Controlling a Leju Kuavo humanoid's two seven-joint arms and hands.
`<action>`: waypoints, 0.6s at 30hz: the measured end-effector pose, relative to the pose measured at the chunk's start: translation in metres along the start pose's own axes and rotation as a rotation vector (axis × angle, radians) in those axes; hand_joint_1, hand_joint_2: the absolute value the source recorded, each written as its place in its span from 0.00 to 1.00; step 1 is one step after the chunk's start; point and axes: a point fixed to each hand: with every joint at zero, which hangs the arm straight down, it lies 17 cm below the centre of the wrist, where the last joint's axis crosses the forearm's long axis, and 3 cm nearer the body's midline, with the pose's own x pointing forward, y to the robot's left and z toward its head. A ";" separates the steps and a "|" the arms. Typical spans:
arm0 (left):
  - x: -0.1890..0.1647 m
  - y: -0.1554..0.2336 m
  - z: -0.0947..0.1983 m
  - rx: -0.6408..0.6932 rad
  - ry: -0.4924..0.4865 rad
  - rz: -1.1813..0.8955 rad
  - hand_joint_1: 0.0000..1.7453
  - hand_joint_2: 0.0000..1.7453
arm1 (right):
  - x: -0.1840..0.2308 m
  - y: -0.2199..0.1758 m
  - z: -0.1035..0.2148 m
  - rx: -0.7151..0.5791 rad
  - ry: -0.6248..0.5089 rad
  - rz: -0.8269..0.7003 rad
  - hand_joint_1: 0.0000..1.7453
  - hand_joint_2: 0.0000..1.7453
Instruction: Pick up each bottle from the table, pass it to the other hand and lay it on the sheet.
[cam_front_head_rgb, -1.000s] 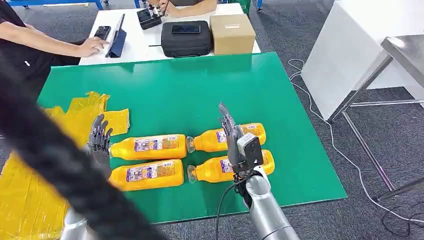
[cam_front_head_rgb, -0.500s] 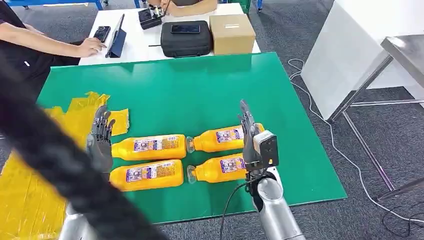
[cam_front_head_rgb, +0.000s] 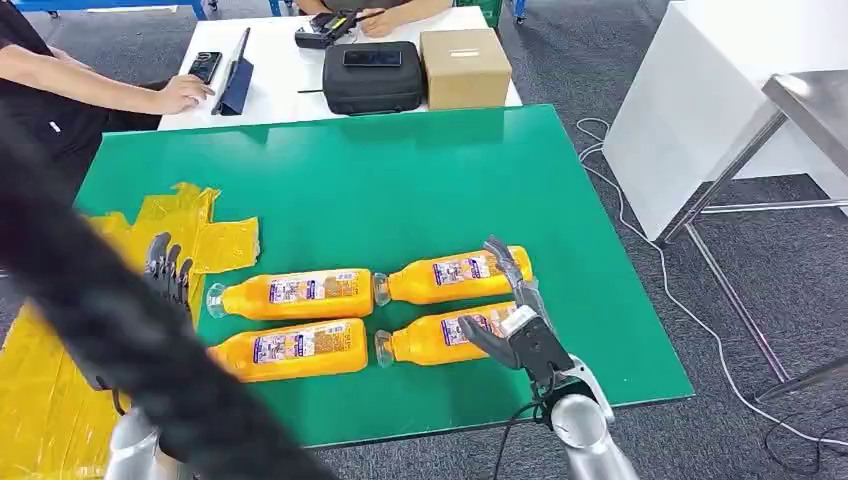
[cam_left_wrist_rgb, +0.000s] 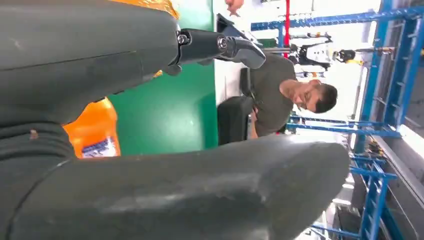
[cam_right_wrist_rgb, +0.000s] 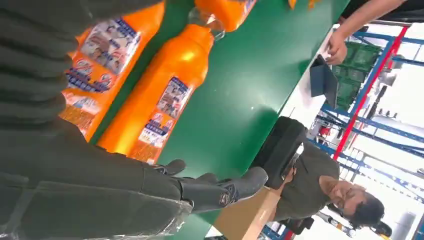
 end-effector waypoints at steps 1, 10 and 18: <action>-0.001 0.002 0.001 0.005 0.002 -0.002 0.00 0.00 | 0.001 -0.001 0.001 0.001 -0.001 0.005 0.00 1.00; -0.003 0.009 0.003 0.020 0.007 -0.005 0.00 0.00 | 0.003 -0.005 0.005 0.008 -0.008 0.026 0.00 1.00; -0.012 0.016 0.015 0.037 0.035 -0.009 0.00 0.00 | -0.031 -0.010 0.020 0.107 0.080 0.322 0.00 1.00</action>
